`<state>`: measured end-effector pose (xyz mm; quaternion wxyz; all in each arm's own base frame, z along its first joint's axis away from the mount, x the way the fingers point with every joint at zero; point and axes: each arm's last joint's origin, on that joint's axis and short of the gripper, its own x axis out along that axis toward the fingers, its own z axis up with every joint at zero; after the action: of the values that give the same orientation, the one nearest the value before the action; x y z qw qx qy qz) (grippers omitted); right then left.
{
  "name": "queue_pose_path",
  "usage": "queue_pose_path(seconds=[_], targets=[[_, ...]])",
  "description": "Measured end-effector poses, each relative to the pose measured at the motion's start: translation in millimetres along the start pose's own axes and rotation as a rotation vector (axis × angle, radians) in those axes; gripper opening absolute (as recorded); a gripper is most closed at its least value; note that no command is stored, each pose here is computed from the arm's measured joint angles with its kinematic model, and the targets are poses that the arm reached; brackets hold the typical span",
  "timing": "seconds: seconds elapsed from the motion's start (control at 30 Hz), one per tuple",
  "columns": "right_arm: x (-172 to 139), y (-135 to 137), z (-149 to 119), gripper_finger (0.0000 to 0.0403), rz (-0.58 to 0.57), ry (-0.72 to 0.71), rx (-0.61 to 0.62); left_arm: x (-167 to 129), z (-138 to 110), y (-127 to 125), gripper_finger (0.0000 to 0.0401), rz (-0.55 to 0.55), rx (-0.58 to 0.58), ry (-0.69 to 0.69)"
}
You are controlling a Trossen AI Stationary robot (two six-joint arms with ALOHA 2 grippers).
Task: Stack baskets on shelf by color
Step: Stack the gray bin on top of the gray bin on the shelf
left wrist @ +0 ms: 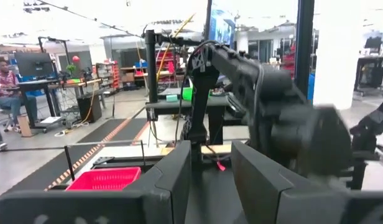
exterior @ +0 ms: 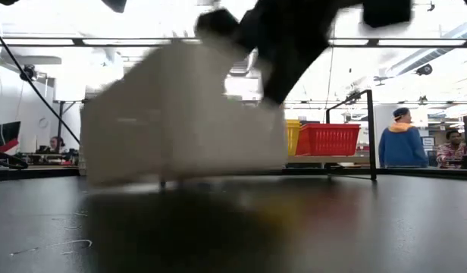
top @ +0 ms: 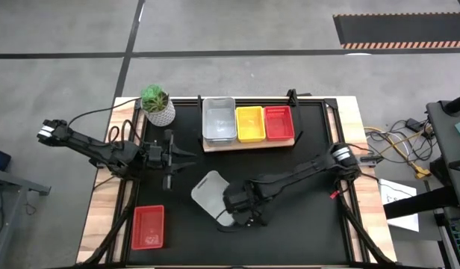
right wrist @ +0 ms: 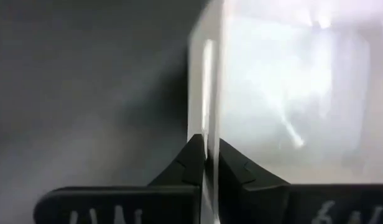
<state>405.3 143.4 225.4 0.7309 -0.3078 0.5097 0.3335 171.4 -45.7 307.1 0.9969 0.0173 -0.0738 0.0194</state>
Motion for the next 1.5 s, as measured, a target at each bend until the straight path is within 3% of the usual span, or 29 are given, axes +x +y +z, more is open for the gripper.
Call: queue_pose_path(seconds=[0.3,0.5,0.63,0.87,1.13,1.5], targets=[[-109.6,35.8,-4.7,0.0009,-0.058,-0.144,0.439,1.3,-1.5,-0.3,0.01,0.007,0.011,0.007],[-174.4,32.7,-38.3,0.0008,-0.374,-0.19,0.711,4.4,-2.4,-1.5,0.01,0.009,0.0,0.001],[-196.5,14.1,-62.7,0.0009,-0.531,-0.206,0.807,4.0,-1.9,-1.2,0.01,0.011,0.034,-0.002],[-193.1,-43.1,-97.1,0.0008,-0.65,-0.168,0.805,2.7,-0.3,-0.3,0.01,0.022,0.048,-0.01],[-156.7,-107.6,-129.6,0.0008,-0.582,-0.194,0.798,2.2,0.2,0.0,0.01,0.023,0.065,-0.012],[-131.0,-128.1,-138.2,0.0008,-0.561,-0.152,0.738,-1.8,4.3,1.9,0.01,0.029,0.066,-0.031]])
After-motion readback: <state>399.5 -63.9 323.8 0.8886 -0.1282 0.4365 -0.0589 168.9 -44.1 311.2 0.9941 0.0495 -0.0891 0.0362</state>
